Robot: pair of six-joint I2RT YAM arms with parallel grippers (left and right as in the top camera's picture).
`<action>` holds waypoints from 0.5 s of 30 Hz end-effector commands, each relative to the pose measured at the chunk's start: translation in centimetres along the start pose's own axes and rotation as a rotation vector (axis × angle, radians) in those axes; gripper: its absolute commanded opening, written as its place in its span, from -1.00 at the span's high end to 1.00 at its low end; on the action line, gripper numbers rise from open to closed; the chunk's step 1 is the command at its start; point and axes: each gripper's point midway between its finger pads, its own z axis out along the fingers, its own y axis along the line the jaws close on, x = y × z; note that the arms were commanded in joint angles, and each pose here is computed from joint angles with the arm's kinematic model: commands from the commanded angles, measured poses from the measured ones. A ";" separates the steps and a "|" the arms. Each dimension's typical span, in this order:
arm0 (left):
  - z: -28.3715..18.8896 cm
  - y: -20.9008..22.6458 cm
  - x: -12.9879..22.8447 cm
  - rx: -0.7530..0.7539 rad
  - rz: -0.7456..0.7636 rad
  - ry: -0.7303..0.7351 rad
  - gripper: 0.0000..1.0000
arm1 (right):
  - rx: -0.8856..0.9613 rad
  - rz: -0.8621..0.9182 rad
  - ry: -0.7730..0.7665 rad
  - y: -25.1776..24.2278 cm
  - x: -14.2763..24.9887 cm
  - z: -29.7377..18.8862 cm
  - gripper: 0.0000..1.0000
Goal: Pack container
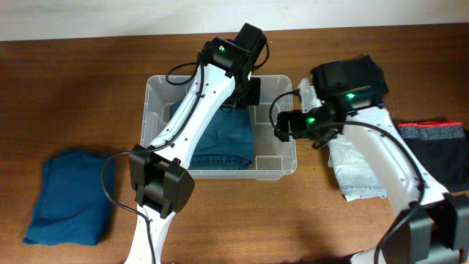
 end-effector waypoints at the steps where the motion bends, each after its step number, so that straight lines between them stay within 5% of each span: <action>1: 0.1 0.3 -0.2 -0.012 0.003 -0.003 0.99 | 0.063 0.032 -0.025 -0.9 -1.0 -0.1 -0.97; 15: 0.1 0.2 -0.4 -0.009 0.003 -0.010 0.99 | 0.113 0.044 0.069 -2.5 -0.2 3.2 -0.97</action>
